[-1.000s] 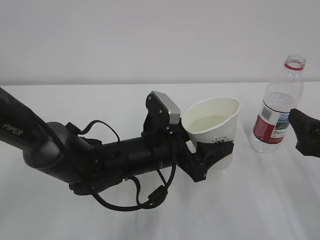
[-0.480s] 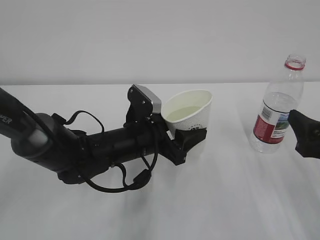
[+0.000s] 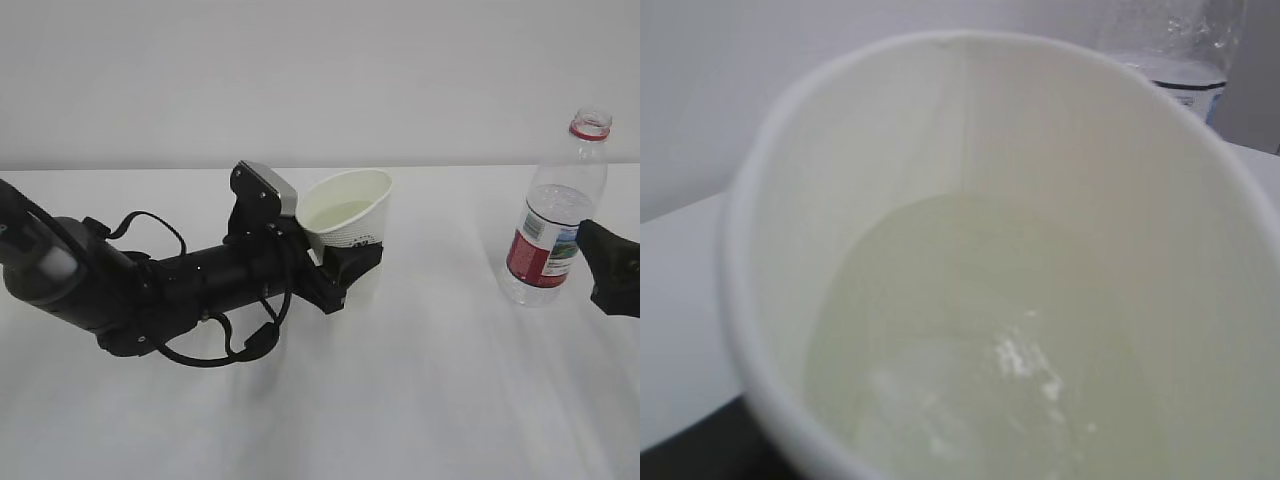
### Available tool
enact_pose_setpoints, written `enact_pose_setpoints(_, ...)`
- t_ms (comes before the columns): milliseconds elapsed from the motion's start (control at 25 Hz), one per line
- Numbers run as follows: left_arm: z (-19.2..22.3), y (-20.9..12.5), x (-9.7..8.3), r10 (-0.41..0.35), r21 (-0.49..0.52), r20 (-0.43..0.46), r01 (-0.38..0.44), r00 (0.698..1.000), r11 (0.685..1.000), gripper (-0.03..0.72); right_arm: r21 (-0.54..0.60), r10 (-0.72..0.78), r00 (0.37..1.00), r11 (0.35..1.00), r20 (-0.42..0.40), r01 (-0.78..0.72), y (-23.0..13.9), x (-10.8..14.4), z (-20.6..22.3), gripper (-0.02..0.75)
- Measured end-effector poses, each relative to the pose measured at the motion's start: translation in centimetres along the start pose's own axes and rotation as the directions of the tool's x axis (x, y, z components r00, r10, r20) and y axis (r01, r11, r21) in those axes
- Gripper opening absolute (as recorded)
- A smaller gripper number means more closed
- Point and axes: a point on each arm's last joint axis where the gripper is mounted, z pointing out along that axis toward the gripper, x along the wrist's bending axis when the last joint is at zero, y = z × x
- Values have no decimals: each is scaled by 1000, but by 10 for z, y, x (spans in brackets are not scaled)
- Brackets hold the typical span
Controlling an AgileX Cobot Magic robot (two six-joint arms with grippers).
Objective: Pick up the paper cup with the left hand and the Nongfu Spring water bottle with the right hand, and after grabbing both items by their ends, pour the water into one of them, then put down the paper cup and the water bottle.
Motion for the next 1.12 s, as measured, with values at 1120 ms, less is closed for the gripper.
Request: enact_pose_setpoints(1120, -96, -26, 55, -79, 27, -478, 105, 875, 994, 492, 3, -3, 1000, 1000, -2, 3, 0, 0, 0, 606)
